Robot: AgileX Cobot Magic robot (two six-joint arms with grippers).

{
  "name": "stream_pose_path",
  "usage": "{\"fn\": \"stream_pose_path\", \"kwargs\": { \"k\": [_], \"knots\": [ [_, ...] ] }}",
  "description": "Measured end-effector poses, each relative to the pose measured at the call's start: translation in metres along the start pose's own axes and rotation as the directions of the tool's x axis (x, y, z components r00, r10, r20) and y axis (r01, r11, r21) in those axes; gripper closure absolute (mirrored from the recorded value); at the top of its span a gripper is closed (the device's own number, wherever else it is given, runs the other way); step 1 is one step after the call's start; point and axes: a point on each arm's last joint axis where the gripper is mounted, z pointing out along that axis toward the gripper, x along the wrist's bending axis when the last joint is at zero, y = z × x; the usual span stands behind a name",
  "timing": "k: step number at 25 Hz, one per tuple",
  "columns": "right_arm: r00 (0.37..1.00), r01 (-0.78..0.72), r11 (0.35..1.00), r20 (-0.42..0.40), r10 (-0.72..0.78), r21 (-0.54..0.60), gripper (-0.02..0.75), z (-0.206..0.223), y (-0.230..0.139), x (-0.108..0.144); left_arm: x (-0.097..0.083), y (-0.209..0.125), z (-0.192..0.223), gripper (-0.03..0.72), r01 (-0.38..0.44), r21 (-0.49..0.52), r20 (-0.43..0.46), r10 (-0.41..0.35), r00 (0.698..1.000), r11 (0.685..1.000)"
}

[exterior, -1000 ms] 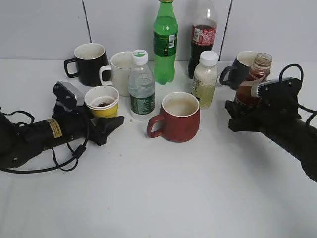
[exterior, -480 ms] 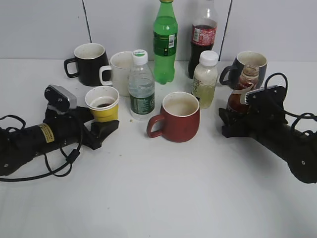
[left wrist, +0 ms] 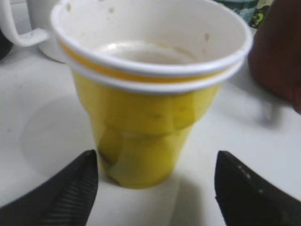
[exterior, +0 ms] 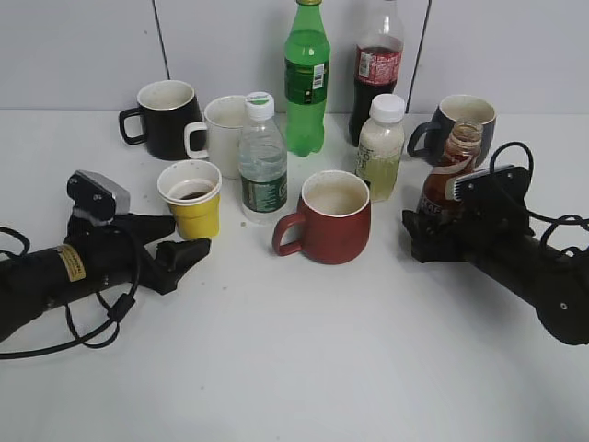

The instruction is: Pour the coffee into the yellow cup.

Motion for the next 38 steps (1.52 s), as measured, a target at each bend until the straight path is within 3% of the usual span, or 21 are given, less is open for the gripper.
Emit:
{"fn": "stream_pose_path", "kwargs": {
  "k": [5,9,13,15,19,23,25,27,28,33,34,38],
  "knots": [
    [1.0,-0.008,0.997,0.024,0.006,0.07,0.094,-0.014,0.008,-0.002,-0.005,0.005,-0.014,0.103,0.008,0.018,-0.024,-0.008,1.0,1.0],
    [0.998,-0.038,0.985,0.062,0.028,0.168,0.121,-0.028,0.016,-0.005,-0.01,0.013,-0.03,0.103,-0.006,0.105,-0.062,0.012,0.998,0.994],
    [0.994,-0.092,0.956,0.077,0.073,0.278,0.144,-0.041,0.024,-0.005,-0.012,0.036,-0.051,0.103,-0.02,0.182,-0.14,0.046,0.989,0.983],
    [0.992,-0.114,0.935,0.085,0.091,0.336,0.146,-0.048,0.031,-0.006,-0.011,0.048,-0.059,0.103,0.016,0.184,-0.187,0.019,0.982,0.983],
    [0.99,-0.135,0.902,0.1,0.103,0.41,0.15,-0.066,0.051,-0.006,-0.012,0.075,-0.08,0.103,0.077,0.181,-0.289,-0.022,0.957,0.98],
    [0.984,-0.17,0.877,0.123,0.129,0.45,0.15,-0.089,0.074,-0.007,-0.016,0.094,-0.108,0.113,0.234,0.199,-0.445,-0.125,0.887,0.952],
    [0.985,-0.168,0.853,0.121,0.124,0.494,0.15,-0.103,0.084,-0.004,-0.018,0.096,-0.112,0.118,0.255,0.204,-0.461,-0.137,0.877,0.945],
    [0.988,-0.154,0.837,0.105,0.116,0.524,0.15,-0.116,0.099,0.003,-0.036,0.109,-0.135,0.136,0.318,0.238,-0.496,-0.167,0.852,0.918],
    [0.99,-0.14,0.831,0.09,0.109,0.539,0.15,-0.124,0.106,0.007,-0.042,0.113,-0.141,0.141,0.317,0.249,-0.495,-0.161,0.854,0.915],
    [0.996,-0.081,0.827,0.007,0.093,0.556,0.15,-0.167,0.144,0.029,-0.077,0.134,-0.189,0.158,0.285,0.269,-0.478,-0.129,0.869,0.92],
    [0.994,-0.09,0.822,-0.002,0.111,0.563,0.15,-0.176,0.148,0.033,-0.077,0.13,-0.191,0.16,0.299,0.299,-0.489,-0.124,0.864,0.906],
    [0.991,-0.1,0.81,-0.017,0.135,0.578,0.15,-0.22,0.158,0.034,-0.106,0.155,-0.267,0.163,0.309,0.231,-0.509,-0.156,0.847,0.922]
  ]
}}
